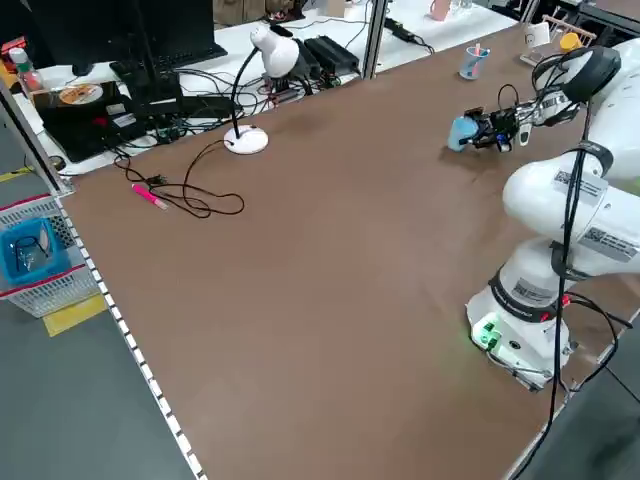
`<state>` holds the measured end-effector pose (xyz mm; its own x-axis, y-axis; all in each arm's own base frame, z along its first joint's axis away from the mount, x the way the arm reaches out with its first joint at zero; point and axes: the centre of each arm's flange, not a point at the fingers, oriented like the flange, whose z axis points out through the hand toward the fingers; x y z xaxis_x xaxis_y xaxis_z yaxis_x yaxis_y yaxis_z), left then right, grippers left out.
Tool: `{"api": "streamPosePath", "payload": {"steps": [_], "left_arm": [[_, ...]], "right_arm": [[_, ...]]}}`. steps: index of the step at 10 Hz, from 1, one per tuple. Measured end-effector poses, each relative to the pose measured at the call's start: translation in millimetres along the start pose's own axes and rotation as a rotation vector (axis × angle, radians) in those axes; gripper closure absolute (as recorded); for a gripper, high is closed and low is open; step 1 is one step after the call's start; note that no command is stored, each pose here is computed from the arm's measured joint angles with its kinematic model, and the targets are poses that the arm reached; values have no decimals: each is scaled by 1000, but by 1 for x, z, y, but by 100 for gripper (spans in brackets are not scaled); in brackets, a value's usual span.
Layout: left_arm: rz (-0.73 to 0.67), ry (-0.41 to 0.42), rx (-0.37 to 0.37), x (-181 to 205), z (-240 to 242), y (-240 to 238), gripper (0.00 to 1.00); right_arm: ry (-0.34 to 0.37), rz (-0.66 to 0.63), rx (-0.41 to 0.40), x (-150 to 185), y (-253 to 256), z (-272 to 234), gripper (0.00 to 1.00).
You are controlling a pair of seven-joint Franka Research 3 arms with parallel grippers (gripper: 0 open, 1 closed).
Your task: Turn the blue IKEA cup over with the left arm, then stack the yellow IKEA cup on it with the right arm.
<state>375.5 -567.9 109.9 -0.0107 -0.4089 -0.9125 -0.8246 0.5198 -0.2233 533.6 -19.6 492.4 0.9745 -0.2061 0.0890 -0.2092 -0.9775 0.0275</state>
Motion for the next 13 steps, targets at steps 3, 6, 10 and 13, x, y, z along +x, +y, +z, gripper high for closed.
{"api": "streamPosePath", "payload": {"steps": [3,6,10,13], "left_arm": [[-1,6,4,1,-1,-1,13],[-7,8,6,-1,-2,-3,8],[-36,23,17,-13,-11,-15,1],[-83,59,28,-45,-36,-31,1]], "right_arm": [[21,-36,4,-29,3,58,0],[29,-26,8,-55,15,113,0],[-49,-80,8,-74,19,178,0],[-88,-89,4,-77,21,185,0]]}}
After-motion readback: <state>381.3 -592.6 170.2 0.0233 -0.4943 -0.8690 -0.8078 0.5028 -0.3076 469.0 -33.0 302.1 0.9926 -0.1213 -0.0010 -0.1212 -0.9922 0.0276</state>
